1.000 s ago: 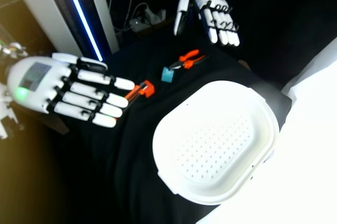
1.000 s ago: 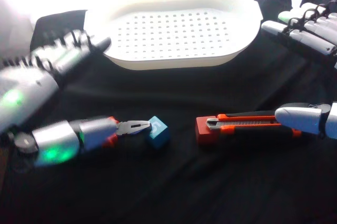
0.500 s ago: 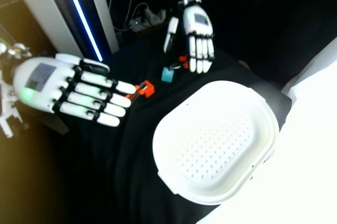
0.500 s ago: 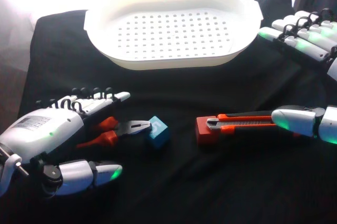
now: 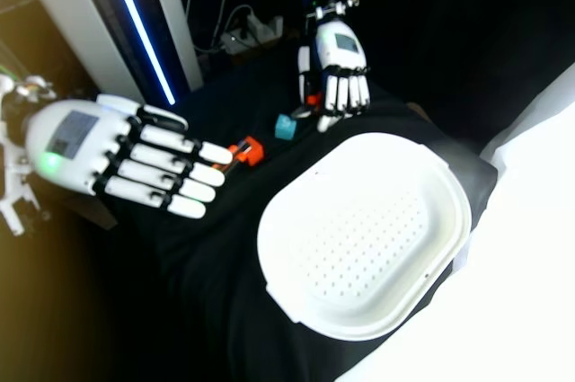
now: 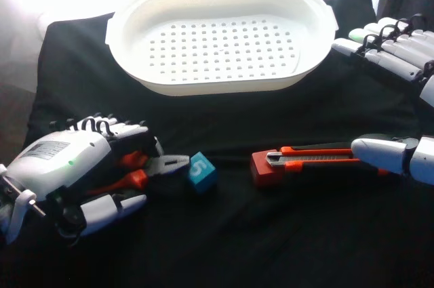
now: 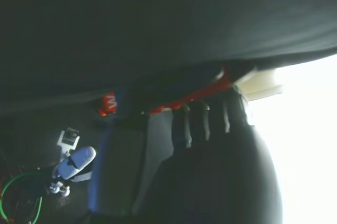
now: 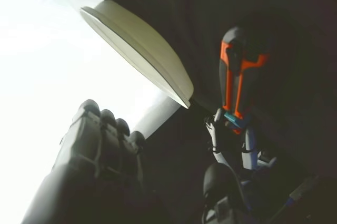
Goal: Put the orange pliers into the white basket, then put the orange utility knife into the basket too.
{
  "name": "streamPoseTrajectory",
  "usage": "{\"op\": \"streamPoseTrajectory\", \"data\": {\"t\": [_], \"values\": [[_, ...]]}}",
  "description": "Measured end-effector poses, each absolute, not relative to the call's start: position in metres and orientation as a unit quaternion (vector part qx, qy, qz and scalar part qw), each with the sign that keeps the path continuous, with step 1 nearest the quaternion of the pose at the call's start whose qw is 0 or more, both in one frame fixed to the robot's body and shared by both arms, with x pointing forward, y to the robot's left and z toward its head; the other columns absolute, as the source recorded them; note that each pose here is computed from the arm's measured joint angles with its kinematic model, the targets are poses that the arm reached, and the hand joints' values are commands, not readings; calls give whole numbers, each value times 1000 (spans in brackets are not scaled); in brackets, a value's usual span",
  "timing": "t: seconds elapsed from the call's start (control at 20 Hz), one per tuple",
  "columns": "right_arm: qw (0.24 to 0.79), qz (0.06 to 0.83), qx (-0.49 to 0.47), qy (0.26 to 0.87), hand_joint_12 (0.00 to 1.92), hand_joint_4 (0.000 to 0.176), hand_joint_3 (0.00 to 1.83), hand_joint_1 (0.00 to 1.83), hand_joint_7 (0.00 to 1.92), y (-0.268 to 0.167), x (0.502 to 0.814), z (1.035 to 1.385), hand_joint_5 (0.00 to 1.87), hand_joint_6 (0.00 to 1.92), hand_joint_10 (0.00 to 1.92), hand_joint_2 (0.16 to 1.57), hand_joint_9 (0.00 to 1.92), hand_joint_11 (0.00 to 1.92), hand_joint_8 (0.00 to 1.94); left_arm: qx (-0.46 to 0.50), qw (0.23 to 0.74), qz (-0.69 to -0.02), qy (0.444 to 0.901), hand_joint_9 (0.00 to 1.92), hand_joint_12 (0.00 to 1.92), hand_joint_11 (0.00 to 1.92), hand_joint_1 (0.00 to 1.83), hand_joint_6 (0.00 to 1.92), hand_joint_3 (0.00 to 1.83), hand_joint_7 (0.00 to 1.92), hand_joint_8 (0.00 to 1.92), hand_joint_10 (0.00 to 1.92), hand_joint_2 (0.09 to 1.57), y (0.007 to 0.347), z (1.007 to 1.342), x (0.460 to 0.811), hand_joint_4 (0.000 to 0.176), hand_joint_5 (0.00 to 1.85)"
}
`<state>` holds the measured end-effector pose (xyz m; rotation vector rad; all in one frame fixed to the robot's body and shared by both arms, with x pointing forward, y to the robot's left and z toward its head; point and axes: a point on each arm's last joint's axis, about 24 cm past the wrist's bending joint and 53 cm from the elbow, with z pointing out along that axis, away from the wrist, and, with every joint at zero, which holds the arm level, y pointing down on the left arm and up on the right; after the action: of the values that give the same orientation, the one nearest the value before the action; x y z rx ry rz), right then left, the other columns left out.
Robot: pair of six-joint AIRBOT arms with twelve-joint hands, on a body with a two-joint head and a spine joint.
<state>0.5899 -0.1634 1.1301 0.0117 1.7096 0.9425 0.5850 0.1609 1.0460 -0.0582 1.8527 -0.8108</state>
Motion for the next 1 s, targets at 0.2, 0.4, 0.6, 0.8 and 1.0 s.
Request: {"op": "streamPoseTrajectory", "data": {"t": [0.2,0.4,0.6,0.8,1.0], "values": [[560,400,5,725,0,63,2,330,0,-163,590,1130,0,0,0,1241,0,0,0,-14,531,-343,775,102,1921,40,930,1815,1,394,1921,1800,1482,157,1052,581,23,373],[560,400,5,726,0,13,4,305,0,-163,590,1130,0,0,0,1247,0,0,0,-6,557,-362,747,150,1921,196,953,1846,0,388,1845,1709,1467,153,1079,578,29,412],[560,400,5,726,0,18,0,351,0,-164,590,1130,0,0,0,1241,0,0,0,16,591,-377,713,241,1861,215,970,1809,1,427,1827,1662,1451,154,1114,576,30,413],[560,400,5,725,0,37,1,317,0,-163,590,1130,0,0,0,1244,0,0,0,20,623,-381,682,218,1920,176,1013,1679,0,485,1909,1831,1437,158,1145,585,0,412],[560,400,6,725,0,55,0,329,0,-163,590,1129,0,0,0,1240,0,0,0,14,647,-382,660,269,1921,375,968,1797,2,447,1846,1803,1454,148,1174,637,20,387]]}}
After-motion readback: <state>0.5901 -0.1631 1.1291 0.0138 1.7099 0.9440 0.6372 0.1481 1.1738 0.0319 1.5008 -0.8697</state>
